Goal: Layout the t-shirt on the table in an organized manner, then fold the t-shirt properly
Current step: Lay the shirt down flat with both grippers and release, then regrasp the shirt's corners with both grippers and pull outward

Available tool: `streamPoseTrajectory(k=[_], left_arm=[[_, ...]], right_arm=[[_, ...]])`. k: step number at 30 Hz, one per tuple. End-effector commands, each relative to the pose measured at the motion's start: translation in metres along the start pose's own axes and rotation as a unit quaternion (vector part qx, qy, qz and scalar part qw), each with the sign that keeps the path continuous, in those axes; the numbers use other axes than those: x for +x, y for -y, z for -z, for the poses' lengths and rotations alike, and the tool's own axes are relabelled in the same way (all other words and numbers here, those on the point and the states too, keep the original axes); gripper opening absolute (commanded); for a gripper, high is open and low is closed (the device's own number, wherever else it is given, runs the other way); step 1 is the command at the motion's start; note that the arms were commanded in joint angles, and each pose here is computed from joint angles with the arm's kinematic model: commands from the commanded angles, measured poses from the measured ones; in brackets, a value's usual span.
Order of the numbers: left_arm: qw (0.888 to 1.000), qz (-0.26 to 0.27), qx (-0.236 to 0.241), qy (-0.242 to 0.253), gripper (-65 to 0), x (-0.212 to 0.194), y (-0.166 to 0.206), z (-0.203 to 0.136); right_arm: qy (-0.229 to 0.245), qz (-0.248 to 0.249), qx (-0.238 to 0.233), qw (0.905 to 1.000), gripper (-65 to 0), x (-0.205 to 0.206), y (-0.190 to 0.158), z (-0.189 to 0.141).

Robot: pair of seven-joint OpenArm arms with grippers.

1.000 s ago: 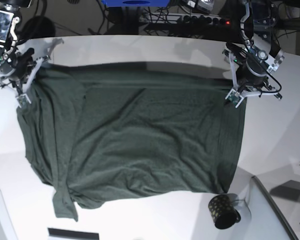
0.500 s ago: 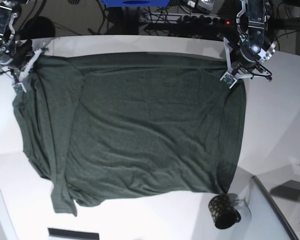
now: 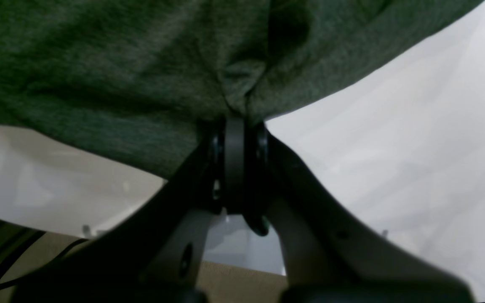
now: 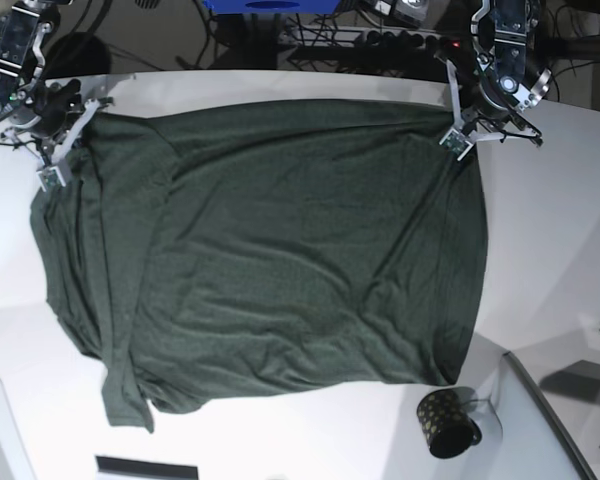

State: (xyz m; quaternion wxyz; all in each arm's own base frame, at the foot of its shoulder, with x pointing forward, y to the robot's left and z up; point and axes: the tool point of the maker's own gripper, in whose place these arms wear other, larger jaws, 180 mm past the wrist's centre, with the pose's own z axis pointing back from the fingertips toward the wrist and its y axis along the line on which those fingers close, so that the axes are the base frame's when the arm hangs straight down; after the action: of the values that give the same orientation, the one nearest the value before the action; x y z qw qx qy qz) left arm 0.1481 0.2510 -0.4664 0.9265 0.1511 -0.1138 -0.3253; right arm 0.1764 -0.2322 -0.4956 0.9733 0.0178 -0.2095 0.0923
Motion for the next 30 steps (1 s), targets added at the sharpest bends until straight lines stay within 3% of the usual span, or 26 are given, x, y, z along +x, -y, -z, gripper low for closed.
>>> streamPoseTrajectory(k=[1,5,11,12,18,22,25,30], left_arm=[[1.0,0.003,0.015,0.0,-65.0,0.0,-0.01,-0.003],[1.0,0.003,0.018,0.002,-65.0,0.002,-0.012,-0.004],[0.999,-0.021,0.044,0.003,-65.0,0.001,-0.021,-0.006],[0.999,-0.021,0.043,0.002,-63.7,0.001,-0.021,-0.006],[0.999,-0.024,0.045,0.0,-41.6,-0.002,-0.022,-0.006],[0.997,-0.043,0.068,-0.002,-31.4,-0.011,-0.038,-0.016],[0.995,-0.056,0.087,-0.004,-27.8,-0.019,-0.051,-0.024],[0.991,-0.072,0.115,-0.005,-27.8,-0.03,-0.068,-0.04]], right_arm=[[-0.004,-0.005,-0.007,1.0,-63.3,0.0,0.005,-0.002],[-0.018,-0.012,-0.015,0.9997,-62.0,-0.006,0.009,-0.008],[-0.011,-0.031,-0.038,0.9987,-44.7,0.005,0.017,-0.024],[-0.01,-0.031,-0.039,0.9987,-42.3,0.006,0.017,-0.025],[-0.019,-0.028,-0.043,0.9985,-30.9,0.002,0.02,-0.027],[-0.003,0.002,-0.085,0.9964,-30.0,0.004,0.046,-0.045],[0.019,0.01,-0.116,0.993,-29.9,0.014,0.063,-0.062],[0.052,0.024,-0.15,0.987,-29.9,0.034,0.085,-0.078]])
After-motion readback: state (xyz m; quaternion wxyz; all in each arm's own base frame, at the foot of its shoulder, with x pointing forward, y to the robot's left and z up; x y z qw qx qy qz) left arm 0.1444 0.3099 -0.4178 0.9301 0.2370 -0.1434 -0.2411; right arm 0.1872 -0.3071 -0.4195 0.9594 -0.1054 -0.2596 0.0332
